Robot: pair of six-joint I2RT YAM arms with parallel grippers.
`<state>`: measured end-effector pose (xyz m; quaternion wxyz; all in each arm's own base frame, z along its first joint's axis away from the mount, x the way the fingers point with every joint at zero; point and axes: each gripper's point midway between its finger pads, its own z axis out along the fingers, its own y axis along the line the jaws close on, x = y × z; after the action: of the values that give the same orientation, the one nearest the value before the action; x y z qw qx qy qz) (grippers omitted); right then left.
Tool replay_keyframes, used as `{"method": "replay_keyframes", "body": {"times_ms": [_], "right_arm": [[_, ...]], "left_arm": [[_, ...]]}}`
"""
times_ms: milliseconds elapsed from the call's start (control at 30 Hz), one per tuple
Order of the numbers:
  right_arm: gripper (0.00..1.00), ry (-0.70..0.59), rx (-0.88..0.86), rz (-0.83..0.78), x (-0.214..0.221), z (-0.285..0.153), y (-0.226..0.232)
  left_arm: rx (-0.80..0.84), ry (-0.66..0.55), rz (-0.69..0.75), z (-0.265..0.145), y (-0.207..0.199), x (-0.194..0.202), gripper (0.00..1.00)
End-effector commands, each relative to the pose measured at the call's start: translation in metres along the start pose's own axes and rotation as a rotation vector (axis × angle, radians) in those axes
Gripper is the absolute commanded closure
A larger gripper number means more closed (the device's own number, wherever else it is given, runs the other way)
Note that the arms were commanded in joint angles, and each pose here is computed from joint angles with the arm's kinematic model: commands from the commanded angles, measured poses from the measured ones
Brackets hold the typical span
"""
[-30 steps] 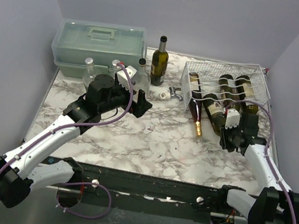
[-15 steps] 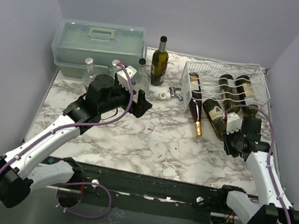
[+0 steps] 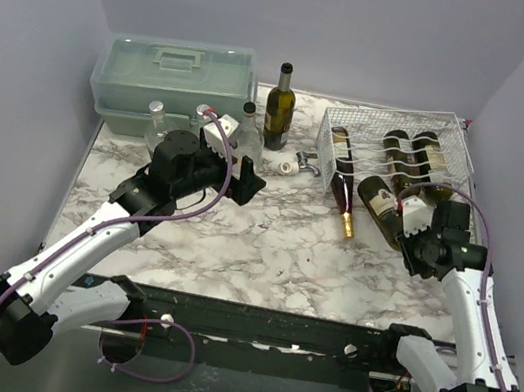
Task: Take the wine bottle off the wine rack
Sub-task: Place the wine bottle at the center of the board.
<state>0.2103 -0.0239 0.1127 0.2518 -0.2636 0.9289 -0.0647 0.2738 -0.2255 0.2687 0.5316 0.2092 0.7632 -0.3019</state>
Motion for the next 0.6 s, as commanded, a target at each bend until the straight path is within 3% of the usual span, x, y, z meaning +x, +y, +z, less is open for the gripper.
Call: {"method": "replay_keyframes", "body": {"times_ms": [0,567], "right_arm": [[1.0,-0.186,0.106,-0.04,-0.052,-0.043,-0.031],[1.0,-0.251,-0.013,-0.203,-0.098,-0.095,-0.034]], "left_arm": [[-0.017,-0.028,0.024,-0.005,0.002,-0.005,0.01],[-0.051,-0.031,0.048,-0.006,0.009,-0.005,0.01]]}}
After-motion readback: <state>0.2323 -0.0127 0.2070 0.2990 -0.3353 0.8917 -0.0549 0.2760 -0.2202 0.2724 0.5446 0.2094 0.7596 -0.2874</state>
